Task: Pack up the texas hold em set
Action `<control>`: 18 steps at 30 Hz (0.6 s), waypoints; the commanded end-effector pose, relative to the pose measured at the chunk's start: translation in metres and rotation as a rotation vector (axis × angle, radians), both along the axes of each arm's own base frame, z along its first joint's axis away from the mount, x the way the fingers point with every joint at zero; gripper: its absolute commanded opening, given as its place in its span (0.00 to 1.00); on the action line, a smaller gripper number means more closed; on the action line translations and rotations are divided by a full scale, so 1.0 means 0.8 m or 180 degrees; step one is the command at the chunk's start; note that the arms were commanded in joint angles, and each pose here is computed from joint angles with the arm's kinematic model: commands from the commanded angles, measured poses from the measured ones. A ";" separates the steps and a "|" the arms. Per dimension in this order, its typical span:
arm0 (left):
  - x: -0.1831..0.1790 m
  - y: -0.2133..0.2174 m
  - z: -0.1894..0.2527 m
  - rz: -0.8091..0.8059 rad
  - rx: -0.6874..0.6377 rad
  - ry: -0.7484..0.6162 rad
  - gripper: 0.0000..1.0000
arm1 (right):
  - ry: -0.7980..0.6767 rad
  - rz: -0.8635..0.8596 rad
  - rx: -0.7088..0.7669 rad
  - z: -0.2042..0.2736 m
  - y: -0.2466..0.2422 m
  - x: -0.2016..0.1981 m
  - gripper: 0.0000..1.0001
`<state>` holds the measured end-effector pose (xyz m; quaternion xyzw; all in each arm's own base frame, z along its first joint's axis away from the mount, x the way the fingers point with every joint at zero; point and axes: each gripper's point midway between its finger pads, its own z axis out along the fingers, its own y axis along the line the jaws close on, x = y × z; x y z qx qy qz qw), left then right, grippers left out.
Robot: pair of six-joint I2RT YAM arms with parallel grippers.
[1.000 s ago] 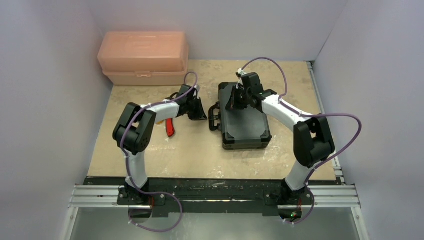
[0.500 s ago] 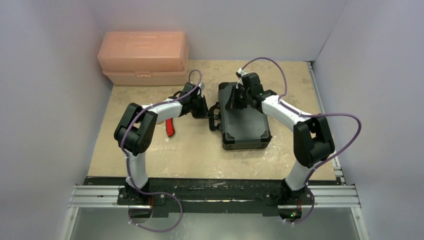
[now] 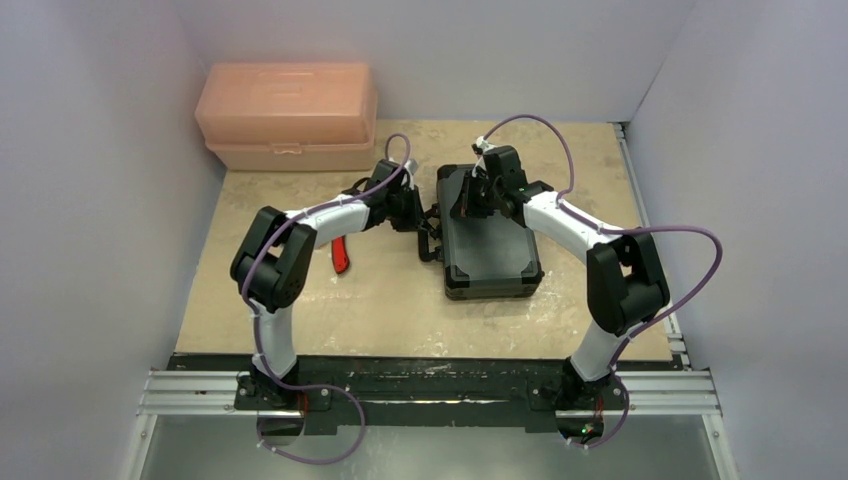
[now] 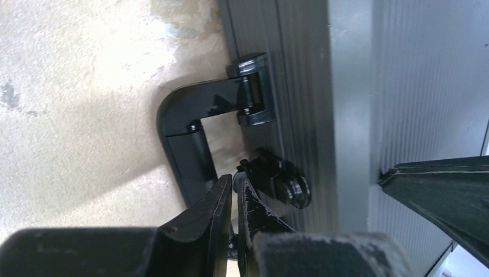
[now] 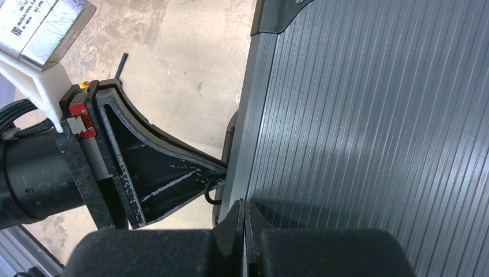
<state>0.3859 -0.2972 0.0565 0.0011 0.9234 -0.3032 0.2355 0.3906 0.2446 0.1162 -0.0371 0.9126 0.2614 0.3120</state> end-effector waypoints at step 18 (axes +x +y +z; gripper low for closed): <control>-0.009 -0.038 0.031 -0.0247 -0.0098 -0.0210 0.08 | 0.0655 0.0019 -0.0538 -0.086 -0.036 -0.052 0.00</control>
